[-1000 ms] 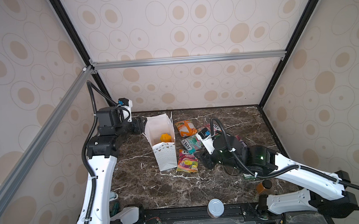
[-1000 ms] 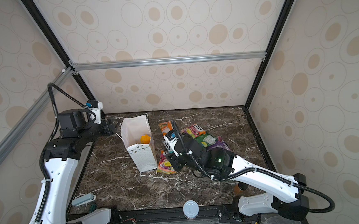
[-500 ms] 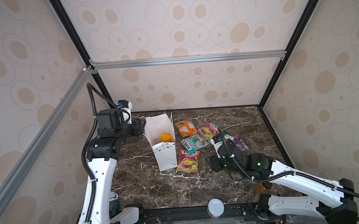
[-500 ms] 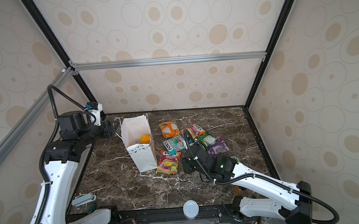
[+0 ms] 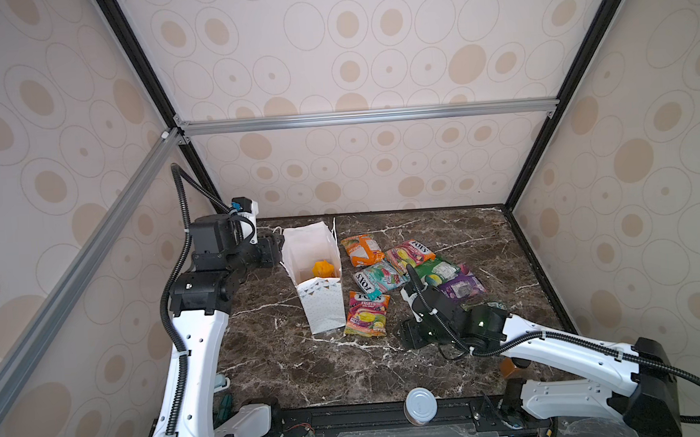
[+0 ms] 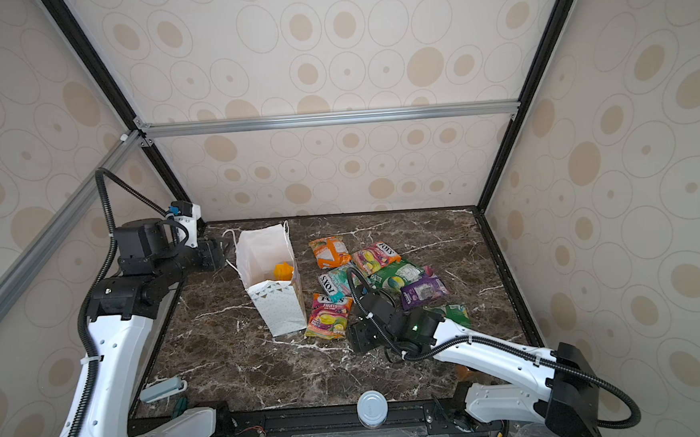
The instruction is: Place the snacks into the paper bag
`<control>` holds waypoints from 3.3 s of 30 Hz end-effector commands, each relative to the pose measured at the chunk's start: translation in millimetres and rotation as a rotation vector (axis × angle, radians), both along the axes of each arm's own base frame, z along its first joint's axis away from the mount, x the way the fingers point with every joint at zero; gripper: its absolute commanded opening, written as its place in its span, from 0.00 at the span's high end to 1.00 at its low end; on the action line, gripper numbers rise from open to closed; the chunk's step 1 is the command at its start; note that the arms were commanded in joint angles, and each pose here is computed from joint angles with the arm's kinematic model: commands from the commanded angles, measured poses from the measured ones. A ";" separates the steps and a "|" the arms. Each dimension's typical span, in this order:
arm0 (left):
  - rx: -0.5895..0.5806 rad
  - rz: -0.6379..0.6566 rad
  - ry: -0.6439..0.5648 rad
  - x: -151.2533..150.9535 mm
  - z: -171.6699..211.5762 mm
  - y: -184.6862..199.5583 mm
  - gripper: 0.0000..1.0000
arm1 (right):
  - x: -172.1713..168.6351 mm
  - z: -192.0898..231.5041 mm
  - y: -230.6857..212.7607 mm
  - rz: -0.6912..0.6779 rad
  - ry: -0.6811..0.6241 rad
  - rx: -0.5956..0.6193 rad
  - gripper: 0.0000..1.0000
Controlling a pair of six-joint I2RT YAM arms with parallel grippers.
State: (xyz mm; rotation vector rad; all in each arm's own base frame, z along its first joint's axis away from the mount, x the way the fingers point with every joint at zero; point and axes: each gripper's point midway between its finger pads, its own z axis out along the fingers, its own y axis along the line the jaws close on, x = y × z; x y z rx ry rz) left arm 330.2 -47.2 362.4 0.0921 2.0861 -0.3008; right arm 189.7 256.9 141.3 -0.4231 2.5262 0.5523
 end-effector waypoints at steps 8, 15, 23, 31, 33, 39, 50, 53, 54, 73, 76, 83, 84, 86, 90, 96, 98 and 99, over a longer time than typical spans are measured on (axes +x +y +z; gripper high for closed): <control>0.034 -0.021 -0.042 1.9 12.7 -2.7 0.51 | 7.8 -41.8 28.4 0.047 0.082 -0.036 0.29; 0.033 -0.025 -0.029 5.8 7.9 -3.5 0.55 | 13.7 -55.5 36.0 0.054 0.090 -0.041 0.29; 0.030 -0.031 -0.029 7.6 11.8 -4.7 0.66 | 23.2 -64.5 42.9 0.044 0.090 -0.013 0.29; 0.033 -0.027 -0.030 7.7 11.9 -3.9 0.71 | 26.4 -74.8 44.4 0.046 0.107 -0.020 0.29; 0.032 -0.029 -0.032 7.1 12.8 -4.5 0.73 | 28.2 -76.8 44.2 0.040 0.111 -0.017 0.29; 0.032 -0.030 -0.032 7.3 11.7 -4.3 0.81 | 33.5 -85.4 41.5 0.015 0.117 -0.023 0.29; 0.030 -0.033 -0.028 10.3 11.8 -5.3 0.94 | 41.7 -99.0 45.3 -0.011 0.133 -0.048 0.30; 0.035 -0.030 -0.030 9.8 12.5 -4.6 0.95 | 44.3 -100.3 45.1 -0.029 0.127 -0.047 0.30; 0.036 -0.029 -0.031 9.8 12.7 -4.6 0.95 | 44.8 -100.9 44.8 -0.033 0.127 -0.046 0.30; 0.036 -0.034 -0.038 4.9 12.9 -5.2 0.90 | 52.0 -108.7 43.8 -0.079 0.125 -0.065 0.32; 0.036 -0.035 -0.038 4.2 11.7 -5.5 0.93 | 52.2 -109.7 43.9 -0.088 0.128 -0.058 0.36; 0.035 -0.038 -0.036 4.3 9.7 -6.3 0.99 | 52.5 -112.8 48.2 -0.090 0.137 -0.039 0.42; 0.036 -0.038 -0.035 4.2 9.1 -6.2 1.00 | 52.3 -113.1 48.6 -0.091 0.139 -0.037 0.43; 0.038 -0.036 -0.035 4.0 8.7 -5.9 1.00 | 52.2 -114.8 48.8 -0.093 0.141 -0.036 0.46; 0.039 -0.035 -0.034 3.9 8.0 -5.7 1.00 | 52.0 -118.7 50.0 -0.096 0.149 -0.029 0.51; 0.041 -0.032 -0.034 3.8 8.4 -5.3 1.00 | 52.7 -121.0 52.0 -0.095 0.151 -0.030 0.70; 0.042 -0.033 -0.035 3.5 8.4 -5.5 1.00 | 53.1 -121.0 50.5 -0.102 0.150 -0.035 0.74; 0.043 -0.032 -0.035 3.6 8.3 -5.2 1.00 | 53.6 -120.8 49.4 -0.107 0.150 -0.036 0.76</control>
